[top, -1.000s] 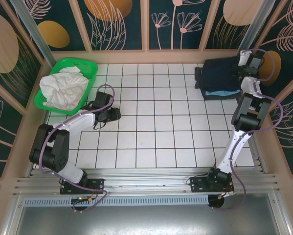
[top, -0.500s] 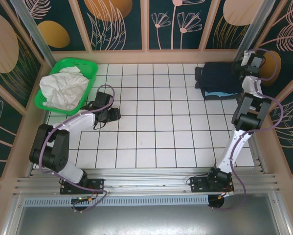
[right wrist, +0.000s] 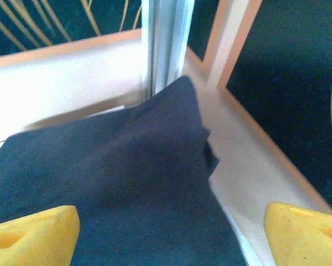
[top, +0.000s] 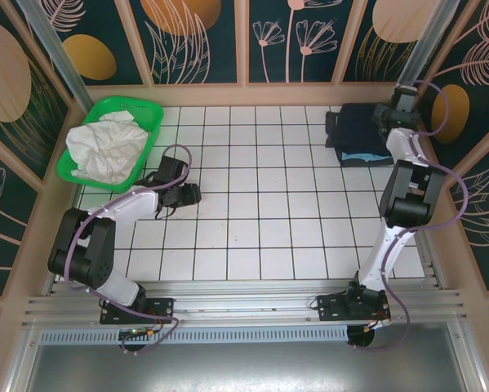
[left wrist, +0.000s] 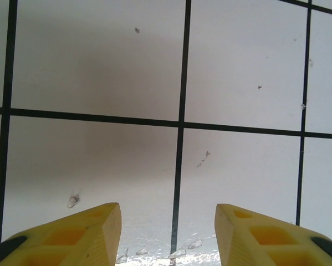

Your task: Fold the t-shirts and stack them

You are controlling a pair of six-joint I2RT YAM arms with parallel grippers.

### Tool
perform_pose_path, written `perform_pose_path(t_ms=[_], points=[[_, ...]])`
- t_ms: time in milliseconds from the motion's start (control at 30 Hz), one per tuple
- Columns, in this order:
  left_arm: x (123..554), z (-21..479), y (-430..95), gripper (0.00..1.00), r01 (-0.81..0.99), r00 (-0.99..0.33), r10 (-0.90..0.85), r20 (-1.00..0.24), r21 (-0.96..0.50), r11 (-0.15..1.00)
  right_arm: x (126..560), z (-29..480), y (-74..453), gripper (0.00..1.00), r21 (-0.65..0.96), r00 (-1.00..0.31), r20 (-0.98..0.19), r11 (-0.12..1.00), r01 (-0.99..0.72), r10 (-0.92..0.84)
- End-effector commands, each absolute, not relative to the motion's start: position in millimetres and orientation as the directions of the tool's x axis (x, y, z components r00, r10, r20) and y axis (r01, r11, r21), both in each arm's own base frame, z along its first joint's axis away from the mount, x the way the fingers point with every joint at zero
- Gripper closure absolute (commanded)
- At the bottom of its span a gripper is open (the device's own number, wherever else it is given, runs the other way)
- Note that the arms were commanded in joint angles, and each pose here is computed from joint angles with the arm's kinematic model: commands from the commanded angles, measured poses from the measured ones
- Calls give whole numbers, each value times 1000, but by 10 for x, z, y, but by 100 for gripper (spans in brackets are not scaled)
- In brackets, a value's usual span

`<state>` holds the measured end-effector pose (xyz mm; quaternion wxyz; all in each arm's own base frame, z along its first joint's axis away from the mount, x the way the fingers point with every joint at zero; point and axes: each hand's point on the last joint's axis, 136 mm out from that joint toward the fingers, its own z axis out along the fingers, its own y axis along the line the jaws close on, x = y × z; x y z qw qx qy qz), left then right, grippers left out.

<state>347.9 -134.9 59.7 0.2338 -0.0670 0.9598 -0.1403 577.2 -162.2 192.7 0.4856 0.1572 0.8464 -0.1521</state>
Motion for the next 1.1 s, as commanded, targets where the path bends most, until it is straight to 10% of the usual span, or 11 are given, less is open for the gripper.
perform_pose_path(t_ms=[0,267,733,1067], points=[[3544,747,-1394,52,-18,-863,-176,-473,-318,948,5719,2241,-1289,13,-117,-430,-897,887,446,99],[3521,780,-1376,51,-11,-858,-170,-485,-313,950,6019,1775,-513,13,-112,-528,-845,939,325,82],[3549,741,-1377,52,-8,-862,-159,-481,-301,954,5566,767,-626,18,-37,-720,-643,930,367,259],[3546,734,-1358,52,-11,-863,-157,-481,-292,956,5341,1210,-564,17,-32,-703,-667,934,355,245]])
